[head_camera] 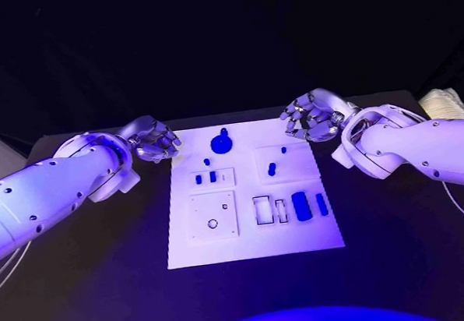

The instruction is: Assemble the parts on the task board

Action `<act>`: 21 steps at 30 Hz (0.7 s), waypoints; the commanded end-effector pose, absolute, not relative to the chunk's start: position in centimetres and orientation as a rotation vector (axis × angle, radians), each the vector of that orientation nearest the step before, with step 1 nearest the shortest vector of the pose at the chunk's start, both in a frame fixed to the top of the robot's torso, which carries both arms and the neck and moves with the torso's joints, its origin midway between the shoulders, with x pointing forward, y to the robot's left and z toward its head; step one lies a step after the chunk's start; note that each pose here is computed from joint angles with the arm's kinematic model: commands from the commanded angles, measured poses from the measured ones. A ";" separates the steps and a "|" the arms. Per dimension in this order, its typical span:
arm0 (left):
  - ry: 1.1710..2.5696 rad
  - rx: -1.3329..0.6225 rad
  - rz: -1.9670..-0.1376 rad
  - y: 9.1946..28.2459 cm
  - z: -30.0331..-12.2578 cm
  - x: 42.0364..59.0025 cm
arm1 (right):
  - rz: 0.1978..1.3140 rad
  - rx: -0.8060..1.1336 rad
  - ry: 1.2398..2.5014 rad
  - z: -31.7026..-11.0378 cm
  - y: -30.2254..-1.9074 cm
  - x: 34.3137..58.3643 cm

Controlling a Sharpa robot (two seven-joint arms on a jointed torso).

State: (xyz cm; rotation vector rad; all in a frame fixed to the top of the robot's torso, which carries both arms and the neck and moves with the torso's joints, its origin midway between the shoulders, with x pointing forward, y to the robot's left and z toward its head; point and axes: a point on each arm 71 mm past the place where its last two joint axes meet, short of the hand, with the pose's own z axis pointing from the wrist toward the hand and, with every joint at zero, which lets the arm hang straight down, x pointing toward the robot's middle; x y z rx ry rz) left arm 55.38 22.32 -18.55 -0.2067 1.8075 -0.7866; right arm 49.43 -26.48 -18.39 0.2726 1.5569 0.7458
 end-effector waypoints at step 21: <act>1.414 -0.819 -1.632 24.8 -17.1 48.6 | 0.369 -0.363 1.613 -20.6 -23.9 49.2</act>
